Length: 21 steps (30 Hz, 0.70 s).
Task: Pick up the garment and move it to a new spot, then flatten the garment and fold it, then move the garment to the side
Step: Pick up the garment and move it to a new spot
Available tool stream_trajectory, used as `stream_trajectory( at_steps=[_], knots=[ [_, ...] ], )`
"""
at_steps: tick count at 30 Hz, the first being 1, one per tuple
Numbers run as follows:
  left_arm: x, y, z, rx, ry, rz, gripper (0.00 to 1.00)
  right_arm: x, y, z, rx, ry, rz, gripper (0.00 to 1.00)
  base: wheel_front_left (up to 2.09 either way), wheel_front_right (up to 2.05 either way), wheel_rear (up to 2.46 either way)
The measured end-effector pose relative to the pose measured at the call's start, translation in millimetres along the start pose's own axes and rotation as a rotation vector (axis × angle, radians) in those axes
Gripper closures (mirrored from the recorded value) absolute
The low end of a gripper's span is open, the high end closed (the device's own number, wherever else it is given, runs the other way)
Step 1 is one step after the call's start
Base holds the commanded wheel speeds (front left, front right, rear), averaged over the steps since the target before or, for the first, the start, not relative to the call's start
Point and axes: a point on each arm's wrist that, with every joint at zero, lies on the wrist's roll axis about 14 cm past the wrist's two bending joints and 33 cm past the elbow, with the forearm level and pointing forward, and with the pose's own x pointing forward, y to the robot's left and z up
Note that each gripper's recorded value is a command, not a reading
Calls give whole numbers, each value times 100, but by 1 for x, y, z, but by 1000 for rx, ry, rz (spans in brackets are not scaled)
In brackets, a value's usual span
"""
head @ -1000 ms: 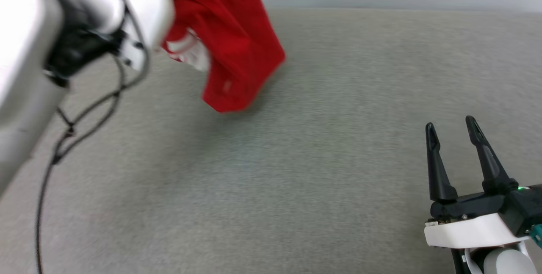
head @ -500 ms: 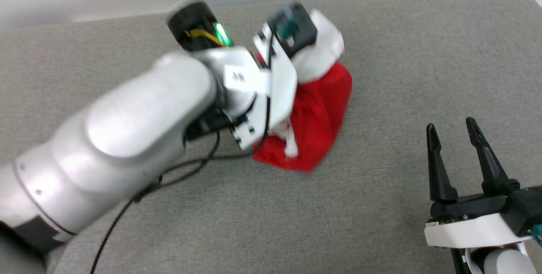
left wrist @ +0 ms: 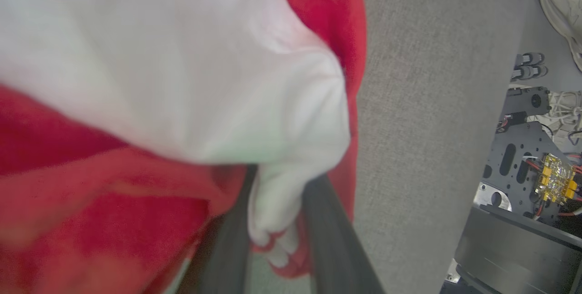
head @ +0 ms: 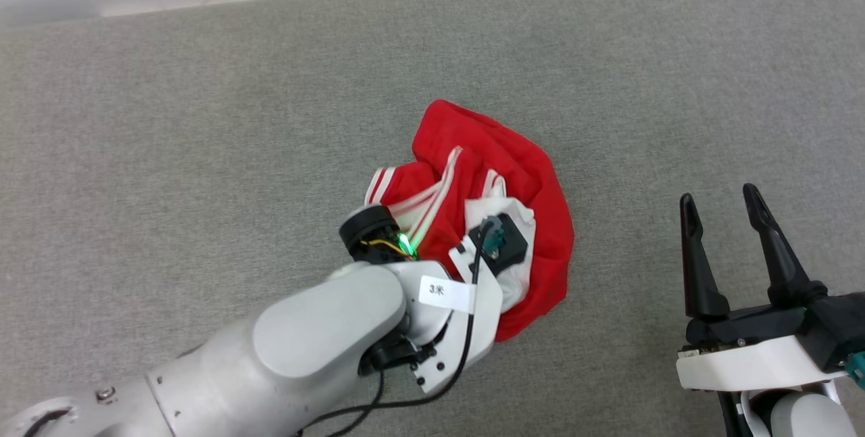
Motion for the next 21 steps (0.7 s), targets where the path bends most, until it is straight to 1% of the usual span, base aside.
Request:
stream_trajectory(
  at_steps=[2, 3, 4, 7, 9, 14, 17, 21],
  knots=[
    [0, -3, 1, -6, -23, -1, 100, 1, 2, 0, 2, -1, 7, 0, 0, 0, 0],
    [-1, -2, 4, -11, -44, 5, 45, 1, 3, 1, 2, -3, 10, 0, 0, 0, 0],
    [-2, -1, 7, -16, -73, 13, 0, 1, 5, 2, 1, -6, 14, 0, 0, 0, 0],
    [-11, 6, 26, -16, -194, 57, 0, -1, 8, 6, 2, -18, 24, 0, 0, 0, 0],
    [-27, 19, 50, -21, -326, 110, 0, -5, 10, 7, 3, -17, 29, 0, 0, 0, 0],
    [-85, 57, 92, -19, -639, 329, 0, -14, 14, 14, 1, -28, 38, 0, 0, 0, 0],
    [-120, 74, 94, -45, -781, 470, 0, -19, 16, 17, 2, -35, 44, 0, 0, 0, 0],
    [-160, 90, 74, -98, -907, 651, 0, -22, 21, 24, -1, -53, 59, 0, 0, 0, 0]
  ],
)
